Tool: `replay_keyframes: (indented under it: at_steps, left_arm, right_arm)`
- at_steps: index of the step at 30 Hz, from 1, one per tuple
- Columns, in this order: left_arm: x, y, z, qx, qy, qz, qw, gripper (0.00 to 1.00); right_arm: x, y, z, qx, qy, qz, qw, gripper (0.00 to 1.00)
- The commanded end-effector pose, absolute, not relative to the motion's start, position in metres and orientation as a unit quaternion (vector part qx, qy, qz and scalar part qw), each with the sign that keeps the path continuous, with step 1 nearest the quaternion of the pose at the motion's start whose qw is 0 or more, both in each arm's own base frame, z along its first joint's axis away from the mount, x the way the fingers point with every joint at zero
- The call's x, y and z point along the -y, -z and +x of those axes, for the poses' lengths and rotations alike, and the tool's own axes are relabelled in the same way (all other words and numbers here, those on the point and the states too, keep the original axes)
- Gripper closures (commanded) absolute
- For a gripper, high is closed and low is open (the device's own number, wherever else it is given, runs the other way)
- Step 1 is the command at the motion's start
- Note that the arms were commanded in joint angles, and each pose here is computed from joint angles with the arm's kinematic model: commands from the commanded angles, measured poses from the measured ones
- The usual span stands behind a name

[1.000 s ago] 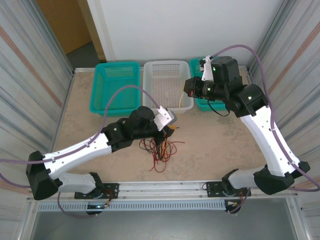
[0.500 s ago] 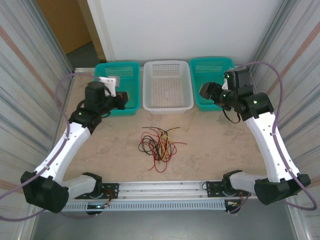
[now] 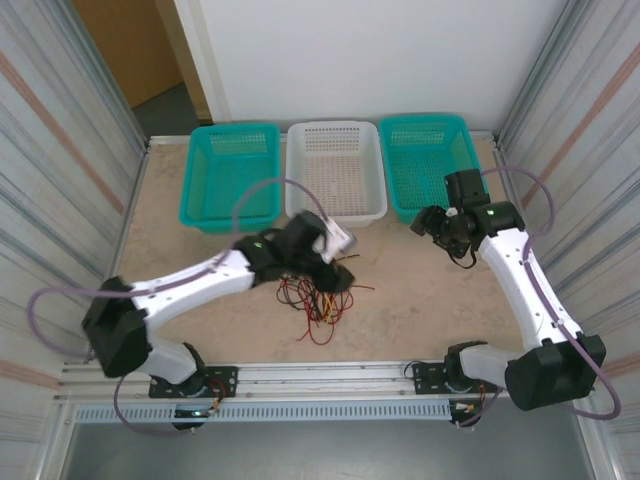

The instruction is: Untangle the cables

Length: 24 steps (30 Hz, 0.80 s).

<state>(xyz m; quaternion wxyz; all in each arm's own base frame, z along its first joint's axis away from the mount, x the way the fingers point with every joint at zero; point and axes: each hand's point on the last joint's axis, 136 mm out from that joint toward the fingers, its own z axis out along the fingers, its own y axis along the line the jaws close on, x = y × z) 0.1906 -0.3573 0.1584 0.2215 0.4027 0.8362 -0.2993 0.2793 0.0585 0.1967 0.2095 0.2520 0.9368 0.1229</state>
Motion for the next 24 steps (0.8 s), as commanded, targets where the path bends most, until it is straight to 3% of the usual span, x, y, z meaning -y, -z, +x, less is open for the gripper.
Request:
replay_keyframes:
  at_steps: [1, 5, 11, 19, 24]
  left_arm:
    - [0.356, -0.118, 0.17, -0.845, 0.224, 0.452, 0.179, 0.35]
    - [0.365, -0.122, 0.189, -0.854, 0.18, 0.438, 0.216, 0.34]
    - [0.368, -0.148, 0.245, -0.872, 0.207, 0.363, 0.256, 0.34]
    - [0.383, -0.106, 0.247, -0.859, 0.187, 0.442, 0.18, 0.33]
    - [0.386, -0.097, 0.242, -0.843, 0.175, 0.477, 0.174, 0.32]
  right_arm:
    - [-0.055, -0.211, 0.279, -0.928, -0.144, 0.261, 0.225, 0.27]
    - [-0.061, -0.222, 0.293, -0.93, -0.153, 0.239, 0.234, 0.3]
    - [-0.059, -0.237, 0.337, -0.935, -0.149, 0.223, 0.231, 0.44]
    - [-0.065, -0.235, 0.368, -0.934, -0.161, 0.221, 0.229, 0.4]
    - [-0.065, -0.226, 0.373, -0.936, -0.16, 0.223, 0.22, 0.34]
